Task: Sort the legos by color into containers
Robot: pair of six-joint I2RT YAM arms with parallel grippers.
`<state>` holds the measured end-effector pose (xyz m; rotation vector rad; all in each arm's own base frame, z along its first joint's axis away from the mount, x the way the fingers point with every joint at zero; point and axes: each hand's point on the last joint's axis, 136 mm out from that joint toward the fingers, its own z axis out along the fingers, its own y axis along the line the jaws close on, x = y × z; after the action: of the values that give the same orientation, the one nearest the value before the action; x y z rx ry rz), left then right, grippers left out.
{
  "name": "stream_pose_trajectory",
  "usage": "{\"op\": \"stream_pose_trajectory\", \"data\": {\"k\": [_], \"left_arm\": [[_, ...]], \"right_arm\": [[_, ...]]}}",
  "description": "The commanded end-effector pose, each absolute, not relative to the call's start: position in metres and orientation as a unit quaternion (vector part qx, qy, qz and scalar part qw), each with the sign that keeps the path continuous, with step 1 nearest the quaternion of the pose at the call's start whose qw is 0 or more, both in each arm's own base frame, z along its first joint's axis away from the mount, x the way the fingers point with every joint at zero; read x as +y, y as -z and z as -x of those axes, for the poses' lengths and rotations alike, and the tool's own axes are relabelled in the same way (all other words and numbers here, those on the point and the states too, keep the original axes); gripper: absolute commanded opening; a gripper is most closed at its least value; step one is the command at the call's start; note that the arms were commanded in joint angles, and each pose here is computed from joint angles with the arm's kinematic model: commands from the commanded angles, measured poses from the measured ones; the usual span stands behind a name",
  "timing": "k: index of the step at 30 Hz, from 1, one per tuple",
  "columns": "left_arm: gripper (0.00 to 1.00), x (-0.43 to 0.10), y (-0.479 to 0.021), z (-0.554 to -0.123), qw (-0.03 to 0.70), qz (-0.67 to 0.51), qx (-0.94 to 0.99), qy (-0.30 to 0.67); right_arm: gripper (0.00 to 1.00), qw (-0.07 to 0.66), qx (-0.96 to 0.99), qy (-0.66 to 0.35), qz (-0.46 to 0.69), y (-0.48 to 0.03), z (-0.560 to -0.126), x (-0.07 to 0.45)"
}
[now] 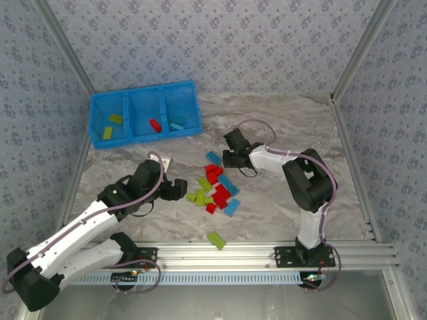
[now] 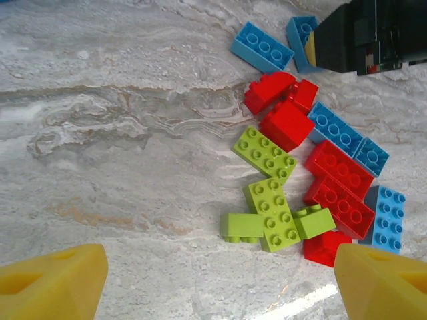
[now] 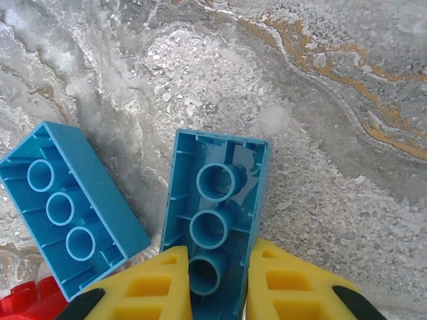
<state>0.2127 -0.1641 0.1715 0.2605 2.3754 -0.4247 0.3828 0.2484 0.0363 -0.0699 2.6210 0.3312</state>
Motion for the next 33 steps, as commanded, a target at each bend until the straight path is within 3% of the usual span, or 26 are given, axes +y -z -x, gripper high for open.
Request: {"op": "stream_pose_trajectory", "data": {"k": [1, 7, 13, 17, 23, 27, 29, 31, 33], "left_arm": [[0.89, -0.15, -0.184, -0.213, 0.371, -0.077, 0.914, 0.149], [0.96, -0.123, -0.213, -0.217, 0.429, -0.001, 0.893, 0.138], [0.98, -0.087, -0.229, -0.218, 0.466, 0.1, 0.872, 0.112], [0.98, -0.08, -0.235, -0.214, 0.471, 0.119, 0.866, 0.116], [0.99, -0.072, -0.235, -0.205, 0.469, 0.119, 0.868, 0.114], [0.99, -0.07, -0.233, -0.201, 0.463, 0.123, 0.87, 0.118], [0.99, -0.069, -0.231, -0.2, 0.461, 0.125, 0.87, 0.118], [0.99, -0.07, -0.229, -0.201, 0.461, 0.126, 0.87, 0.121], [0.99, -0.074, -0.229, -0.202, 0.46, 0.127, 0.869, 0.129]], "right_arm": [[0.19, 0.237, 0.968, -0.076, 0.021, -0.044, -0.372, 0.228], [0.18, 0.344, 0.93, -0.115, 0.05, -0.153, -0.382, 0.249], [0.18, 0.428, 0.879, -0.175, 0.118, -0.224, -0.398, 0.322], [0.2, 0.459, 0.854, -0.192, 0.15, -0.233, -0.436, 0.374], [0.24, 0.463, 0.856, -0.154, 0.173, -0.192, -0.506, 0.423], [0.5, 0.446, 0.863, -0.147, 0.187, -0.179, -0.527, 0.438], [0.55, 0.452, 0.856, -0.157, 0.195, -0.189, -0.528, 0.445], [0.56, 0.456, 0.85, -0.172, 0.202, -0.199, -0.525, 0.448], [0.49, 0.46, 0.847, -0.173, 0.203, -0.206, -0.524, 0.448]]}}
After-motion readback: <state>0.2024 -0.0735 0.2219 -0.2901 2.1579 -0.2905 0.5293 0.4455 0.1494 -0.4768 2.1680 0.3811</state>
